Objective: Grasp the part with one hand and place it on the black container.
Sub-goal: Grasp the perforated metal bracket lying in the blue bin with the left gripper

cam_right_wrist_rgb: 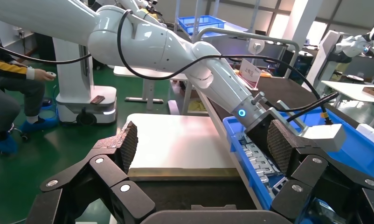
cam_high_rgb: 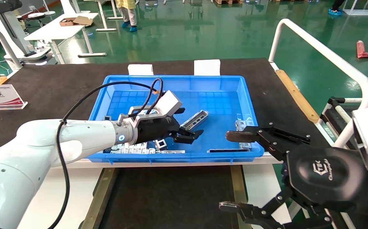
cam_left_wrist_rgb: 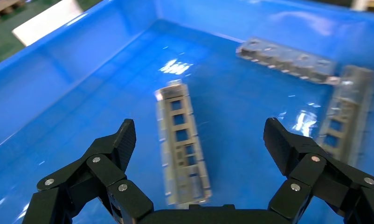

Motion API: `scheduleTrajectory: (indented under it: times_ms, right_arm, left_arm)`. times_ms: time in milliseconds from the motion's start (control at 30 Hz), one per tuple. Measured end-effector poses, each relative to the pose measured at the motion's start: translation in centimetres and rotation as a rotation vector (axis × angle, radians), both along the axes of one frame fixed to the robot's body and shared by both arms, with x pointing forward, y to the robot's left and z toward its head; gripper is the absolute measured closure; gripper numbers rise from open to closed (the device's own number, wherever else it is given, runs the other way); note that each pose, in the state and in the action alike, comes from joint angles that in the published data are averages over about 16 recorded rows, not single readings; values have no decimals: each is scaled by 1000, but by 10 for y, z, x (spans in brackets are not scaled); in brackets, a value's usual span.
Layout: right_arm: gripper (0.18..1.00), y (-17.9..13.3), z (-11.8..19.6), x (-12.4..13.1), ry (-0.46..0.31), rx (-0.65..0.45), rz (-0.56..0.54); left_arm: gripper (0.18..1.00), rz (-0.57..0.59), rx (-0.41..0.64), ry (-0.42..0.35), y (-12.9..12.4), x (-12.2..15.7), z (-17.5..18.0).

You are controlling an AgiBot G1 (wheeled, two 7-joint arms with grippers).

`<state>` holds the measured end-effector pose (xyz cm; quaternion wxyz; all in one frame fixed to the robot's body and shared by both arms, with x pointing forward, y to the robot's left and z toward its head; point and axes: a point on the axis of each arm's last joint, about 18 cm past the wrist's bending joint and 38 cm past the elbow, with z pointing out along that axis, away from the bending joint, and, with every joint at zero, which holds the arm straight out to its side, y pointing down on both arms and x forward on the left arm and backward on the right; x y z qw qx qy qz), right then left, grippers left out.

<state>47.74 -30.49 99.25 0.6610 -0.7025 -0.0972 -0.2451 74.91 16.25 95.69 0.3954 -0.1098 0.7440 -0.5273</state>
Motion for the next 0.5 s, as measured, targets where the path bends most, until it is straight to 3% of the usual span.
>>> scheduleTrajectory:
  times_ms: [500]
  right_arm:
    - [190,0,0,0,0,0,0]
  left_arm:
    - [196,95,-17,34,-9,13,-17]
